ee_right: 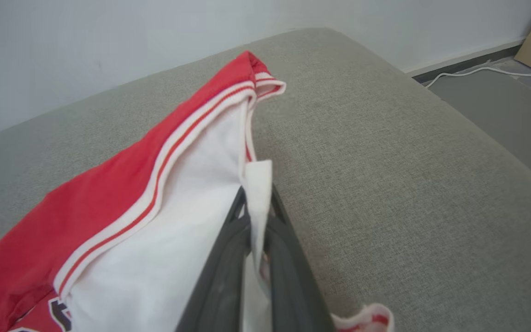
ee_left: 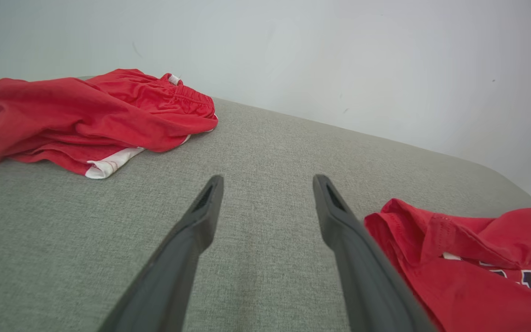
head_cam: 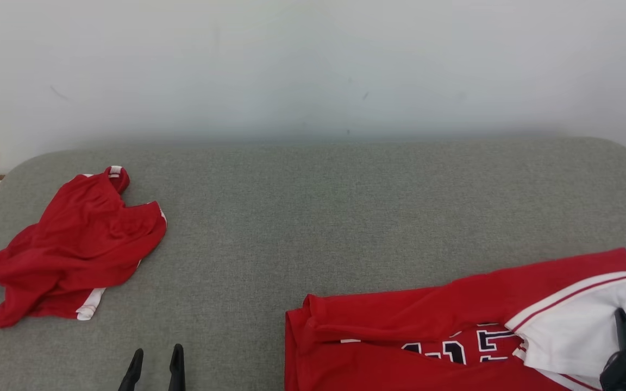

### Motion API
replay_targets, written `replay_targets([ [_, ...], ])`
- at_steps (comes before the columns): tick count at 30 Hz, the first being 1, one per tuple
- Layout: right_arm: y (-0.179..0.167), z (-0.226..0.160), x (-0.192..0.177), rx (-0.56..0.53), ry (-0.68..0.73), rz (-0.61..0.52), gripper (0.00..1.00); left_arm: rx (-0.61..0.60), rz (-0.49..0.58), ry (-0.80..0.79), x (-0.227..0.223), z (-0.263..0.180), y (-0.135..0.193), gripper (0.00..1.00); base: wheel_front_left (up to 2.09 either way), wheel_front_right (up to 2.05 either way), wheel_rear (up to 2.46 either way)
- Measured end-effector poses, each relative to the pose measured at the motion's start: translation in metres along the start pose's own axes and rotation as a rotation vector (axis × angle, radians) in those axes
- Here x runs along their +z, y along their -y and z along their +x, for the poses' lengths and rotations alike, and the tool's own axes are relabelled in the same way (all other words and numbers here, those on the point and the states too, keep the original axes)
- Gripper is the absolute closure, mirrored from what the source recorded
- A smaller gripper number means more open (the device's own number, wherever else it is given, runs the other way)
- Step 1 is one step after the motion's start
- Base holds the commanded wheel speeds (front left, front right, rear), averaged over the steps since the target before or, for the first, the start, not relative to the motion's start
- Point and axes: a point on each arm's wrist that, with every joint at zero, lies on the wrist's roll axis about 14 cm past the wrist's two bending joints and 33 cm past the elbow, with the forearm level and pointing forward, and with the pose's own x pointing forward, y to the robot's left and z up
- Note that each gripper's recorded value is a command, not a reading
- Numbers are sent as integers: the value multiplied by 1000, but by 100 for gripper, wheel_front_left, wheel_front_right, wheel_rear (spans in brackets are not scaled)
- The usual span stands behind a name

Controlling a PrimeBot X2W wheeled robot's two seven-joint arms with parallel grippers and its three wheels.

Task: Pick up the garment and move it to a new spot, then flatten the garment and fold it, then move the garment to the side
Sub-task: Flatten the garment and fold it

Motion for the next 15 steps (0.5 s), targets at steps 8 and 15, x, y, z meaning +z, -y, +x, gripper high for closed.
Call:
replay_targets([
  [8, -49, -8, 23, 132, 40, 112, 100, -4, -3, -12, -4, -1, 1, 0, 0, 0, 0],
  [15, -111, -28, 37, 326, 23, 228, 100, 6, -3, -13, -4, -3, -2, 0, 0, 0, 0],
])
